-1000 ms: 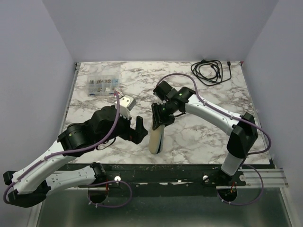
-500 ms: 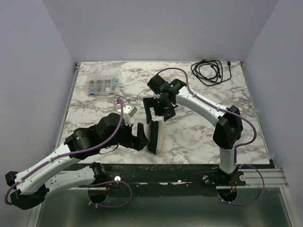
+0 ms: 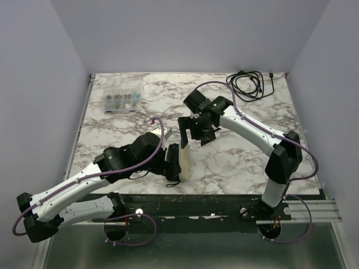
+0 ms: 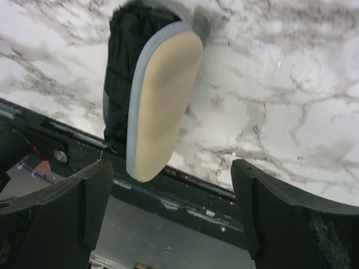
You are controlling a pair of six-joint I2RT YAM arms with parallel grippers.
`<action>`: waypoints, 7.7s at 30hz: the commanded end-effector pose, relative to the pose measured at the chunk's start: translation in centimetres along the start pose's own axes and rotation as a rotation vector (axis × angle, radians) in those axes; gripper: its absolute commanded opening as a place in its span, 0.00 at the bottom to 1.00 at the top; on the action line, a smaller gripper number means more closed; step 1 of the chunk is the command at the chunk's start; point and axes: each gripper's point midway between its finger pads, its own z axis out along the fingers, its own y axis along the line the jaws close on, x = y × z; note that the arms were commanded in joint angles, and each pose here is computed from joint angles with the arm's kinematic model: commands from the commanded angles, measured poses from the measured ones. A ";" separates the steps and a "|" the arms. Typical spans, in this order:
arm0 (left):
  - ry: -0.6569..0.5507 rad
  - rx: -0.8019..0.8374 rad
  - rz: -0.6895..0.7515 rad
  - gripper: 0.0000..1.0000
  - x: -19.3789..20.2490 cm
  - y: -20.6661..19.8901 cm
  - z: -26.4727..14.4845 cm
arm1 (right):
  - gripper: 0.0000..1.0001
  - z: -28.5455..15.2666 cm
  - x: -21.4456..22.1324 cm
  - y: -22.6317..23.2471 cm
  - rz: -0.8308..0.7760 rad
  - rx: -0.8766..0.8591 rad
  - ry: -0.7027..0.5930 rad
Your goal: Open the umbrella
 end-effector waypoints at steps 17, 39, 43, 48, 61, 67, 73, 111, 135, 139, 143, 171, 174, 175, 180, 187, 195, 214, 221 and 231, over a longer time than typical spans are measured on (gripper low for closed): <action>-0.024 -0.168 -0.189 0.85 -1.5 5.2 3.0 | 0.96 2.9 3.3 1.2 0.098 -0.123 0.101; 0.085 -0.147 -0.199 0.82 -0.7 5.6 6.7 | 0.15 6.2 7.0 -2.1 0.100 -0.043 0.172; 0.127 -0.132 -0.187 0.81 -0.5 5.3 8.2 | 0.07 5.3 6.5 -1.7 0.100 -0.053 0.155; 0.197 -0.212 -0.186 0.81 0.9 6.9 9.8 | 0.05 4.3 6.3 -1.7 0.097 -0.047 0.141; 0.277 -0.190 -0.179 0.66 2.8 7.3 12.7 | 0.01 3.5 5.9 -1.3 0.080 -0.065 0.125; 0.319 -0.206 -0.192 0.66 3.8 7.8 13.8 | 0.01 3.1 5.6 -1.1 0.069 -0.076 0.117; 0.349 -0.218 -0.196 0.56 4.4 8.1 14.4 | 0.01 2.9 5.6 -1.0 0.057 -0.084 0.115; -0.071 -0.039 -0.205 0.00 -5.9 1.6 -4.7 | 1.00 -0.7 -9.3 -3.2 0.173 -0.152 -0.098; -0.132 0.307 -0.120 0.00 -10.7 -6.4 -9.0 | 1.00 -21.2 -4.6 6.6 0.132 -0.817 -0.326; -0.129 0.302 -0.101 0.00 -11.7 -7.3 -8.7 | 1.00 -21.1 -4.3 6.5 0.142 -0.750 -0.303; -0.124 0.281 -0.076 0.00 -12.2 -8.1 -8.2 | 1.00 -22.0 -4.2 7.4 0.126 -0.770 -0.302; -0.191 0.135 -0.027 0.04 -13.0 -7.0 -7.3 | 0.20 -18.9 -3.2 9.6 0.099 -0.709 -0.176; -0.209 0.115 -0.025 0.51 -12.8 -6.3 -7.8 | 0.04 -19.4 -3.0 10.2 0.078 -0.759 -0.175; -0.228 0.105 -0.028 0.65 -12.8 -5.9 -8.3 | 0.02 -19.8 -3.1 10.4 0.068 -0.778 -0.187; -0.330 0.104 -0.065 0.93 -12.7 -4.4 -11.2 | 0.01 -21.8 -3.8 11.6 0.012 -0.869 -0.253; -0.471 0.336 -0.113 0.99 -13.0 -5.6 -15.8 | 0.01 -26.5 -4.7 13.9 -0.087 -1.061 -0.374; -0.495 0.720 -0.007 0.99 -14.2 -11.2 -18.9 | 0.01 -31.3 -4.1 15.5 -0.235 -1.242 -0.474; -0.544 0.606 -0.013 0.99 -18.4 -9.2 -16.6 | 0.01 -34.8 -2.6 15.9 -0.340 -1.350 -0.530; -0.778 0.443 -0.001 0.99 -19.9 -6.7 -19.2 | 0.01 -34.9 -2.5 15.7 -0.341 -1.334 -0.544; -0.740 0.628 0.063 0.99 -18.5 -8.9 -18.3 | 0.01 -34.7 -2.9 15.8 -0.317 -1.321 -0.538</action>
